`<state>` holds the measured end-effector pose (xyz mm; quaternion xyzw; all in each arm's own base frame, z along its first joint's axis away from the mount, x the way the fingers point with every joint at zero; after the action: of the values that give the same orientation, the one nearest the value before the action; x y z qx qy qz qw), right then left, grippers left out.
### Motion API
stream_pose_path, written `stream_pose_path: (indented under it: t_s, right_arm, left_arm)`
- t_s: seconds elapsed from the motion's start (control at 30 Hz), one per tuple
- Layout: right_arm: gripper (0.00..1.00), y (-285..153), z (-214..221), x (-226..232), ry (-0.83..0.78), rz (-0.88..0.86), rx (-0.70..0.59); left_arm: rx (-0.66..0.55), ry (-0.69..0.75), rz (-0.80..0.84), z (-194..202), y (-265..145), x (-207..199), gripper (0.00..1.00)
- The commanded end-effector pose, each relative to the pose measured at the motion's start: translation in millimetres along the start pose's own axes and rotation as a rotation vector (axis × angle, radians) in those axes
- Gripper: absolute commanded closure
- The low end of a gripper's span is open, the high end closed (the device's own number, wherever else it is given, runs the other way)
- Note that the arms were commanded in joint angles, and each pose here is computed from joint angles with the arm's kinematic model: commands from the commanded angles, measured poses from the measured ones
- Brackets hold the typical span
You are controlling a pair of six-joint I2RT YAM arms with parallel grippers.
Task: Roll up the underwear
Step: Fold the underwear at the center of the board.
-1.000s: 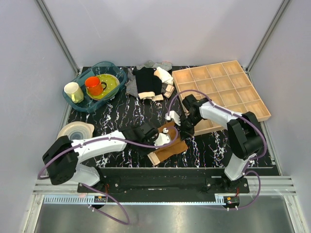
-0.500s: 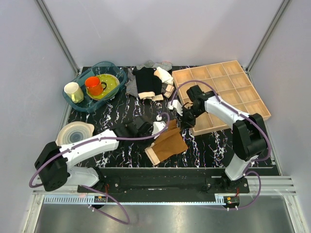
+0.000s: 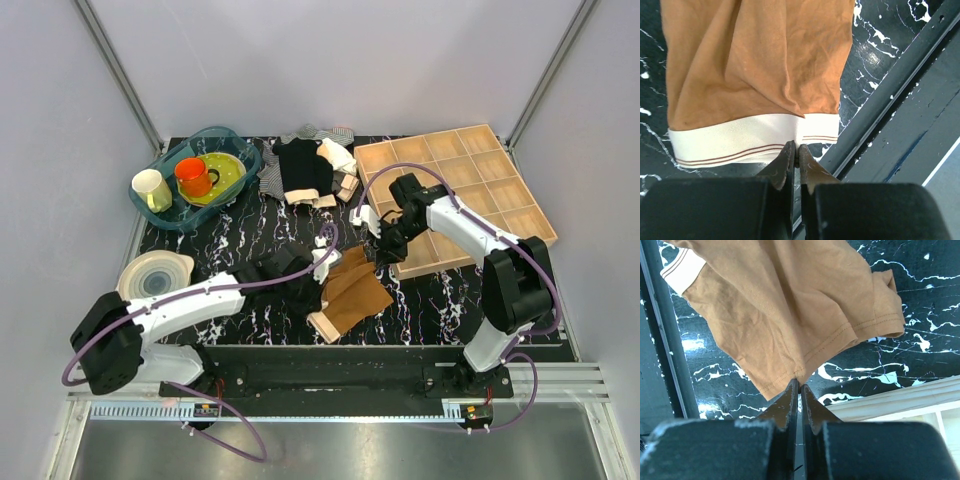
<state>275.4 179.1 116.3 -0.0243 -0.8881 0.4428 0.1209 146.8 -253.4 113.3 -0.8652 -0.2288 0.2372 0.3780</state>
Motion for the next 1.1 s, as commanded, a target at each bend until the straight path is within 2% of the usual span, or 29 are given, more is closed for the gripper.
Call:
stream_pose_path:
  t_s: [0.0,0.33,0.43,0.53,0.57,0.67,0.73,0.8,0.9,0.97,1.07]
  right_arm:
    - [0.92,-4.5,-1.3,0.9,-0.043,-0.011,0.004]
    - [0.92,15.8,27.8,-0.9,0.0,-0.044,0.089]
    - [0.9,18.4,34.7,1.6,0.018,-0.058,0.11]
    - [0.79,18.7,43.0,9.5,0.015,-0.096,0.139]
    - [0.72,17.9,43.9,12.0,-0.003,-0.106,0.142]
    - [0.62,10.7,43.8,21.0,-0.009,-0.14,0.135]
    - [0.59,3.7,42.5,27.8,-0.01,-0.161,0.133]
    - [0.56,-5.5,36.8,29.9,-0.029,-0.161,0.112]
    - [0.57,-16.3,23.1,33.9,-0.041,-0.159,0.066]
    - [0.58,-16.6,10.3,34.6,-0.018,-0.168,0.006]
    - [0.66,-7.9,-9.0,21.4,0.031,-0.152,-0.069]
  left_arm:
    - [-0.063,-0.067,0.091,-9.3,15.2,-13.3,0.96]
    - [0.009,-0.122,0.155,12.2,46.5,-20.6,0.96]
    - [0.038,-0.145,0.168,20.7,54.9,-21.7,0.91]
    - [0.062,-0.153,0.2,25.6,57.9,-26.6,0.84]
    - [0.066,-0.153,0.211,25.9,57.5,-28.6,0.75]
    - [0.05,-0.146,0.27,21.2,50.2,-38.1,0.66]
    - [0.034,-0.139,0.323,15.8,41.7,-46.7,0.59]
    - [0.02,-0.128,0.361,11.2,32.7,-52.8,0.57]
    - [0.004,-0.108,0.366,6.3,20.5,-55.5,0.55]
    - [-0.053,-0.096,0.34,-5.4,6.6,-51.3,0.54]
    - [-0.129,-0.141,0.243,-14.4,-6.7,-24.0,0.54]
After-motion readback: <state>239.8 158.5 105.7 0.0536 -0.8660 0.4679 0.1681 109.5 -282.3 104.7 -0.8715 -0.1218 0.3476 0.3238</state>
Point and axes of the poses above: each gripper's point midway between its finger pads, its own y axis out along the fingers, its own x axis along the line the jaws close on, z = x × y, the point moved 3 cm from there along -y, back along the fingers, and after that the axes turned 3 degrees about y, right-handed, at the moved point
